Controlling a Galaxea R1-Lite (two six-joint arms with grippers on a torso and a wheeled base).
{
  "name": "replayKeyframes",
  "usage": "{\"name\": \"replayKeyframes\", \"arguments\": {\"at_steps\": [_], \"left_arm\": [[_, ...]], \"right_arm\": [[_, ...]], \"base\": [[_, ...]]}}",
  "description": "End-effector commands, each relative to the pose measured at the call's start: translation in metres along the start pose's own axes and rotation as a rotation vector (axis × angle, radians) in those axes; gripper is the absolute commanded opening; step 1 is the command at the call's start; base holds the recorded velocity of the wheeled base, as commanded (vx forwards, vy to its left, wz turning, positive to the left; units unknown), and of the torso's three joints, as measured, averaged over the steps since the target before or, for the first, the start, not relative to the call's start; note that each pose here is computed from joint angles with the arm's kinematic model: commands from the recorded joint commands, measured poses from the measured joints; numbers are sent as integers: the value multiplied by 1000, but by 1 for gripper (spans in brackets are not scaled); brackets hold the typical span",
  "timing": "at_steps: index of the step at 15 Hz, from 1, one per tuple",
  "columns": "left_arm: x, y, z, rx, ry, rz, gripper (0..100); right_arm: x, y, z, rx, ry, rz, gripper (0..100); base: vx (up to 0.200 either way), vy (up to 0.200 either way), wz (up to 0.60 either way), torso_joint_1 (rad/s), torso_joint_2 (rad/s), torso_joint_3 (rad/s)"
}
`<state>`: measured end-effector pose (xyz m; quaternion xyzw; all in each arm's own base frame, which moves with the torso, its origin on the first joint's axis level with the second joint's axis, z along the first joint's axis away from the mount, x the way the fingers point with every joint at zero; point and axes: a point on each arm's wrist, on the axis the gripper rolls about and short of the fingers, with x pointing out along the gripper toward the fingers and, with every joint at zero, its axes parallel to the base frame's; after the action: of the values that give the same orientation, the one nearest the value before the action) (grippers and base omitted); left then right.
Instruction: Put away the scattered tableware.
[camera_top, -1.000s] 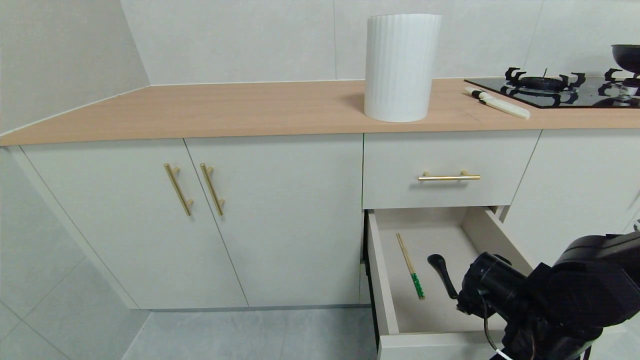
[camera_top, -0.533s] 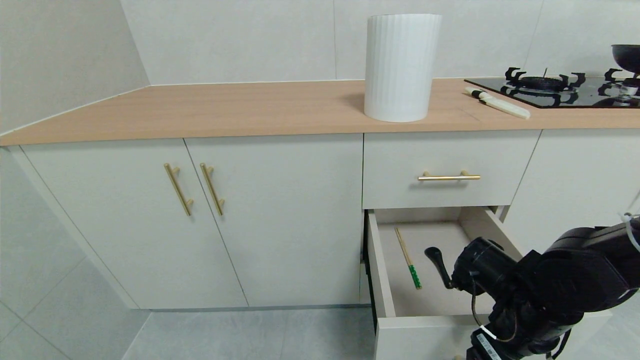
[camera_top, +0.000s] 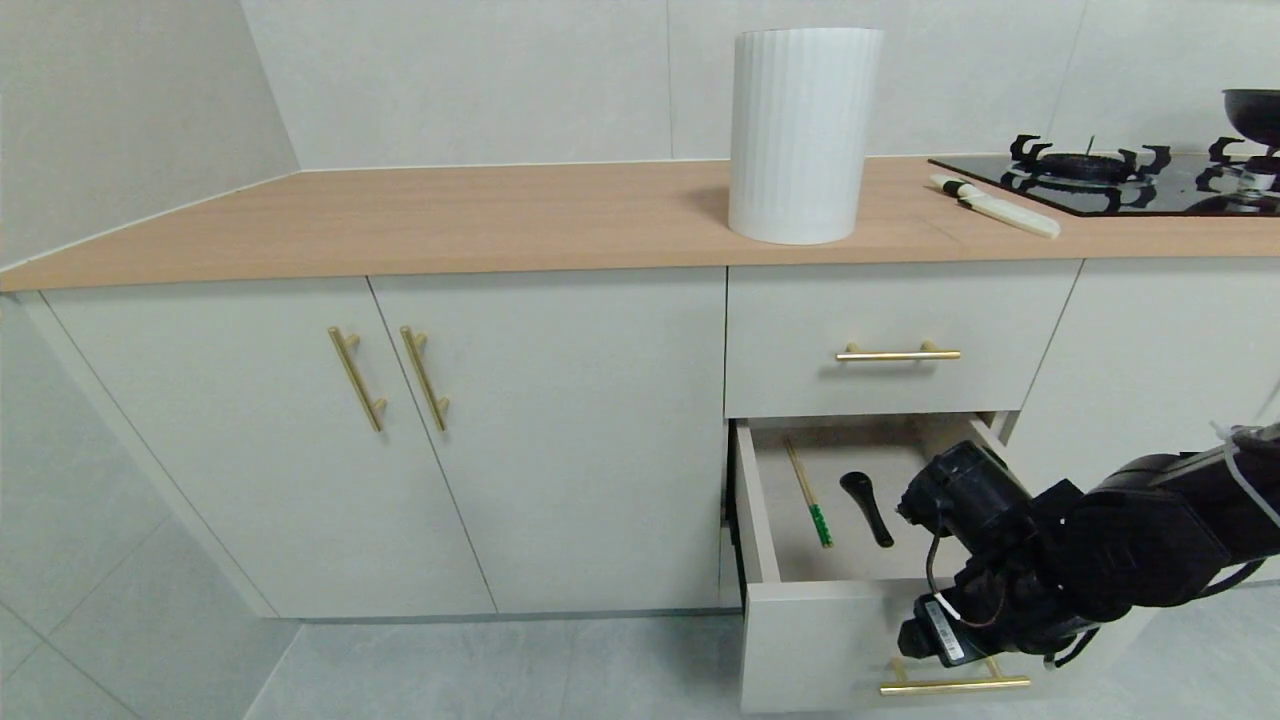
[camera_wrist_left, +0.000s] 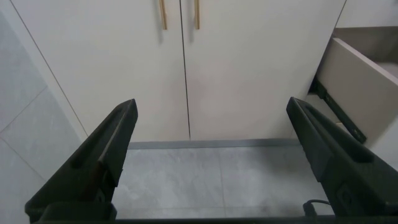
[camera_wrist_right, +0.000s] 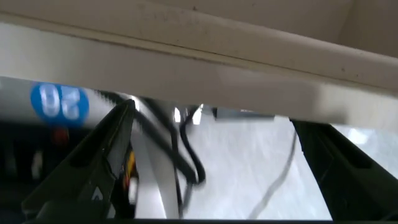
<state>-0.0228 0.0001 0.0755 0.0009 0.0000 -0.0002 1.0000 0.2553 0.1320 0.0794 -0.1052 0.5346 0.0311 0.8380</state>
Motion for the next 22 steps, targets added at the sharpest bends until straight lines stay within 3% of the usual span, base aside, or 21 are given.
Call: {"name": "replayKeyframes", "arguments": {"at_steps": [1, 12, 22], "left_arm": [[0, 0, 0, 0, 0, 0, 100], [0, 0, 0, 0, 0, 0, 100], [0, 0, 0, 0, 0, 0, 100]], "right_arm": [[13, -6, 4, 38, 1, -13, 100], [76, -23, 29, 244, -283, -37, 100], [106, -24, 45, 343, -568, -68, 100]], "base": [[0, 0, 0, 0, 0, 0], [0, 0, 0, 0, 0, 0], [0, 0, 0, 0, 0, 0]]}}
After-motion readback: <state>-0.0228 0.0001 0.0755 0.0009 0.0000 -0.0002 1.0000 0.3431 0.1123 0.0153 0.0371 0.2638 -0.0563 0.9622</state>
